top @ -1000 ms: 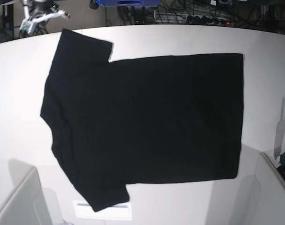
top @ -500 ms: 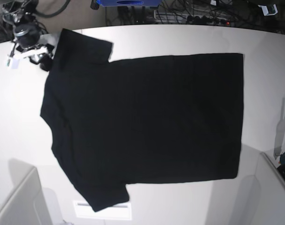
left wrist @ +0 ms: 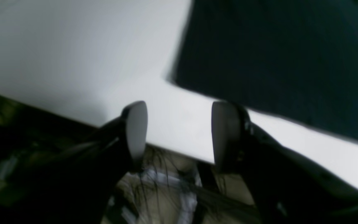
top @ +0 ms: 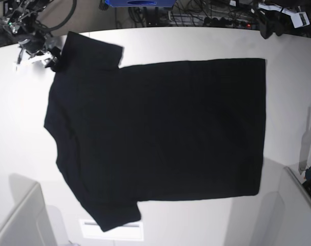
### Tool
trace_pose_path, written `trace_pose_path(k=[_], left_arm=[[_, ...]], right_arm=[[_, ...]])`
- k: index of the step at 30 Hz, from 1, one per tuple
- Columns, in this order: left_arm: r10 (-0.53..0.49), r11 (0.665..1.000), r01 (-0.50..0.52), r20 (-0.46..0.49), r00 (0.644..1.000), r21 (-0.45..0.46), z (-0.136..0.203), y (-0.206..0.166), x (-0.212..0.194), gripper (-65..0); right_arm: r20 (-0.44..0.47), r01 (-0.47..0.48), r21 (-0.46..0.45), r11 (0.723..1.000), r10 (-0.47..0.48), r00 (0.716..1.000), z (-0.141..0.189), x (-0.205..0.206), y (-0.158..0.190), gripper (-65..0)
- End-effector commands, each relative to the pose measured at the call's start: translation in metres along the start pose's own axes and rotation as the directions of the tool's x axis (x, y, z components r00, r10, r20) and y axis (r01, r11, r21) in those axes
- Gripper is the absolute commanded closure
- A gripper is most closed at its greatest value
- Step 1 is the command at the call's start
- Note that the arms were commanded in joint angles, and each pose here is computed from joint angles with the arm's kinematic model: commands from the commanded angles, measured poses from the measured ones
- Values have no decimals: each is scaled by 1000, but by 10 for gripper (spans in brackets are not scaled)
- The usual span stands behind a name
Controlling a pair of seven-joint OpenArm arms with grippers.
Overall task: Fold the T-shirt properly
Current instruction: 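Grasp the shirt's shoulder corners with the right and left grippers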
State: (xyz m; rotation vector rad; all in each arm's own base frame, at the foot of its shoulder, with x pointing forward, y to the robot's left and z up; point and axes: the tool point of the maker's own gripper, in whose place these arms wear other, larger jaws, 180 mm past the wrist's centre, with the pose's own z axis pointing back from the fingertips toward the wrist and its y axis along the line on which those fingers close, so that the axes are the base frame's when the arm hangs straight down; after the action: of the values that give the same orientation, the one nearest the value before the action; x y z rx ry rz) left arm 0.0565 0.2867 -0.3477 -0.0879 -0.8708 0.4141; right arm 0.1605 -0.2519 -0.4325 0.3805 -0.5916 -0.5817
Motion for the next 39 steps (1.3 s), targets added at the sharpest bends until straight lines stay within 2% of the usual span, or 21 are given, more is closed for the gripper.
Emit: trace_pose_path(k=[1, 4, 8, 13, 18, 19, 21, 24, 28, 33, 37, 39], left_arm=[[-12, 1000, 11, 39, 999, 21, -2, 7, 17, -318], [15, 995, -18, 26, 1000, 98, -6, 26, 26, -318], [33, 990, -35, 18, 999, 140, -11, 42, 44, -318], [13, 994, -13, -3, 1000, 106, -15, 41, 54, -323], [54, 993, -50, -33, 998, 105, -25, 45, 46, -329], [68, 992, -63, -36, 997, 107, -27, 47, 43, -329], [98, 989, -92, -42, 994, 113, -31, 52, 37, -329], [127, 986, -121, -41, 991, 112, -37, 55, 33, -331], [138, 989, -133, -89, 986, 67, -52, 41, 19, -331], [172, 985, -172, -106, 979, 10, -75, 23, 13, -331], [260, 965, -257, -129, 957, 41, -93, 24, 1, -331], [271, 962, -270, -145, 952, 27, -101, 16, -3, -331]], right_arm=[[-18, -20, -9, 1000, 20, 1000, 2, -5, -2, -348], [-67, -47, 5, 999, 47, 997, -1, -21, 2, -348], [-96, -57, 25, 998, 59, 994, -5, -35, 9, -348], [-107, -77, 43, 996, 81, 991, -8, -43, 14, -347], [-117, -68, 50, 996, 74, 990, -11, -49, 17, -339], [-120, -64, 50, 997, 70, 990, -11, -50, 16, -312], [-126, -60, 46, 997, 65, 990, -12, -51, 14, -212], [-140, -45, 41, 998, 50, 989, -15, -55, 9, 0], [-153, -33, 40, 999, 38, 988, -16, -60, 8, 0], [-155, -36, 40, 999, 42, 987, -16, -59, 8, 0], [-154, -40, 39, 998, 46, 987, -15, -59, 8, 0], [-155, -40, 38, 998, 46, 987, -15, -59, 8, 0]])
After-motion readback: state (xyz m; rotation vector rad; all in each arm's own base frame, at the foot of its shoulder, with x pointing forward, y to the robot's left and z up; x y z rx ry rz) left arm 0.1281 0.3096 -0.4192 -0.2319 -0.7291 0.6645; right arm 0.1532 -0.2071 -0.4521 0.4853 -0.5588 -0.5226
